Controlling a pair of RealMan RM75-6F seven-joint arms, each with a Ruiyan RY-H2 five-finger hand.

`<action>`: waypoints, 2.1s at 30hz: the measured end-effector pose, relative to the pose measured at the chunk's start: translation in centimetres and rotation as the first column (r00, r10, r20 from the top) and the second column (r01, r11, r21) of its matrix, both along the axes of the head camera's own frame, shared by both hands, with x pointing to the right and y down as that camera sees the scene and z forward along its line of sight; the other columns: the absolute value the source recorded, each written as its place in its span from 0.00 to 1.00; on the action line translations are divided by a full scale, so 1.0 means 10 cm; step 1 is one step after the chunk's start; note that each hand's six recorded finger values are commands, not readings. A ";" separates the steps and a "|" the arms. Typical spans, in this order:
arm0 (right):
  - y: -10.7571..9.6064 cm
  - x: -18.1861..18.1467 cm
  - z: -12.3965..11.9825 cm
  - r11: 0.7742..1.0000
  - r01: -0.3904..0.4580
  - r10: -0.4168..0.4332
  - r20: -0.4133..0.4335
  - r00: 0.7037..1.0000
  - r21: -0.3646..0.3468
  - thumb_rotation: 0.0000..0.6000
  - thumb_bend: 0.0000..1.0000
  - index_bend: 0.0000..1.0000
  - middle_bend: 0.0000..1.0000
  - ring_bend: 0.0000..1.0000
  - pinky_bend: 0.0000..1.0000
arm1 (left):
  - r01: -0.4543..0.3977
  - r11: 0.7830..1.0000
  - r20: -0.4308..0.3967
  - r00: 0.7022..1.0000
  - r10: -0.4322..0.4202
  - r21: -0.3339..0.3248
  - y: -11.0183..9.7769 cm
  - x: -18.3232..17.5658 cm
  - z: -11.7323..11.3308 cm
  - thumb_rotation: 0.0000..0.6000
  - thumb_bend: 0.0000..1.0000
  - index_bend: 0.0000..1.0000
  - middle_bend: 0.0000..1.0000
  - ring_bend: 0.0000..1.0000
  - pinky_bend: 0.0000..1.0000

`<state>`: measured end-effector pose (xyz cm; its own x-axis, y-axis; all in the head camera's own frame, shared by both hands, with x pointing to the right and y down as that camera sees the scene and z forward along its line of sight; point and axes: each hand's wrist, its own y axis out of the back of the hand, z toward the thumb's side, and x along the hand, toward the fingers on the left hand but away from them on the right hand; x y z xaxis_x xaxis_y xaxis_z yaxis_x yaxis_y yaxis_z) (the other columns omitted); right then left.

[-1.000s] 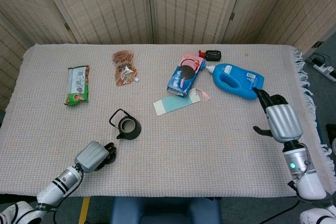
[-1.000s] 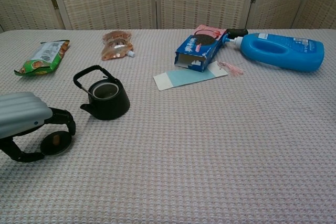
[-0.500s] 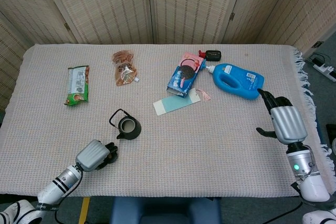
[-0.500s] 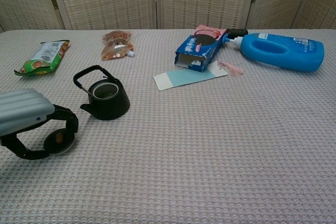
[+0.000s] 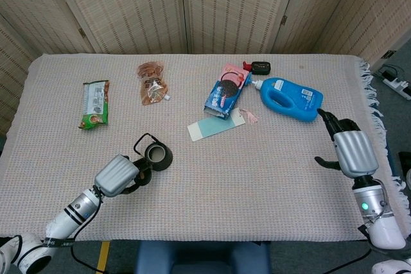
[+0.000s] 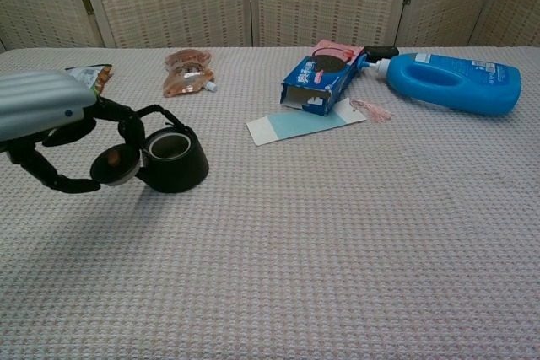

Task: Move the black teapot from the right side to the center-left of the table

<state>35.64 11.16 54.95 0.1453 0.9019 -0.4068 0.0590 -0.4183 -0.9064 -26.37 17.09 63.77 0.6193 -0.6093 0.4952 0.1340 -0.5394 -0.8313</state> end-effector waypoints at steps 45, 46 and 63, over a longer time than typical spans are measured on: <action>0.11 0.35 0.04 0.993 -0.107 0.109 0.064 0.992 -0.040 1.00 0.12 0.07 0.19 0.31 0.22 | 0.057 0.998 0.229 0.972 -0.053 -0.011 -0.63 0.49 0.50 1.00 0.32 0.20 0.29 0.76 0.68; 0.11 0.35 0.04 0.993 -0.109 0.112 0.066 0.992 -0.040 1.00 0.12 0.07 0.19 0.31 0.22 | 0.060 0.998 0.232 0.971 -0.055 -0.013 -0.63 0.49 0.50 1.00 0.32 0.17 0.26 0.75 0.67; 0.12 0.38 0.03 0.991 -0.125 0.129 0.102 0.986 -0.043 1.00 0.12 0.07 0.19 0.31 0.22 | 0.064 0.998 0.220 0.974 -0.060 -0.013 -0.53 0.49 0.27 1.00 0.32 0.05 0.14 0.74 0.65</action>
